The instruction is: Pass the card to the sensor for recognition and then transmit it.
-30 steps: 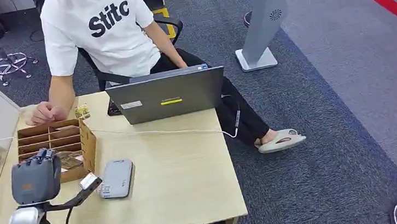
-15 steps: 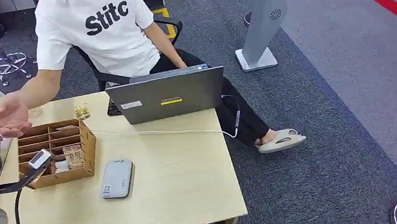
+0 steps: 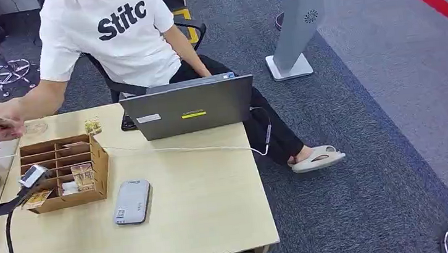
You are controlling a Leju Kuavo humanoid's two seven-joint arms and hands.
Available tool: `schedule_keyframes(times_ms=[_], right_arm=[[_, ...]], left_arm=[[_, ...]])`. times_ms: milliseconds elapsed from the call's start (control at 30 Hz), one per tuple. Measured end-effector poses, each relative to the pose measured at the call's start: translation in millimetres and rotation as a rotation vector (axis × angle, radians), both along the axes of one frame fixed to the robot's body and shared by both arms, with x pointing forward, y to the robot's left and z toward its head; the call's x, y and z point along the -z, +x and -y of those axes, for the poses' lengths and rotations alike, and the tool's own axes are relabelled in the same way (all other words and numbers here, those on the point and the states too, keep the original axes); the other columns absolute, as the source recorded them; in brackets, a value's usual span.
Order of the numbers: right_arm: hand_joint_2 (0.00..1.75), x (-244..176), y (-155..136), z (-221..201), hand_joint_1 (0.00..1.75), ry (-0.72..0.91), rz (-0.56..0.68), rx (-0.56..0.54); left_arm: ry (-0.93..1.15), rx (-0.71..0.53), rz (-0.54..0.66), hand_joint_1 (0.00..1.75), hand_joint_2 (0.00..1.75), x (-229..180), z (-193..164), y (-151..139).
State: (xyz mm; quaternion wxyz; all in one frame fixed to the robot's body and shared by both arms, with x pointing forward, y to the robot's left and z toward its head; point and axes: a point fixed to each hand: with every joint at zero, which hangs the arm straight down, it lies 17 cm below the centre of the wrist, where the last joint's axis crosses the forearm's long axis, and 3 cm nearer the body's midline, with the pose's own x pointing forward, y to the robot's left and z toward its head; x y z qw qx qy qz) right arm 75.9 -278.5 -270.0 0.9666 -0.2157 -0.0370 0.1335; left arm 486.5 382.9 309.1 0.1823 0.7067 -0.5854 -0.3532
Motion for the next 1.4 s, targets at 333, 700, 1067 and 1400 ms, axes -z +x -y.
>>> schedule_keyframes(times_ms=[333, 700, 1067, 1400], right_arm=[[1.75, 0.1, -1.7, -0.1, 0.00, 0.001, -0.006, 0.017], [1.75, 0.5, -4.2, -0.3, 0.00, 0.006, -0.006, 0.049], [1.75, 0.1, -5.2, 1.6, 0.00, -0.003, -0.004, 0.063], [1.75, 0.3, -6.4, 0.6, 0.00, 0.003, -0.006, 0.085]], left_arm=[[-0.022, 0.024, 0.056, 0.00, 1.75, -2.4, 11.2, -20.0], [-0.031, 0.126, 0.027, 0.00, 1.75, 27.0, 52.7, -83.5], [-0.043, 0.173, -0.011, 0.00, 1.75, 44.9, 77.3, -134.8], [0.120, 0.146, 0.022, 0.00, 1.75, 28.0, 55.8, -152.4]])
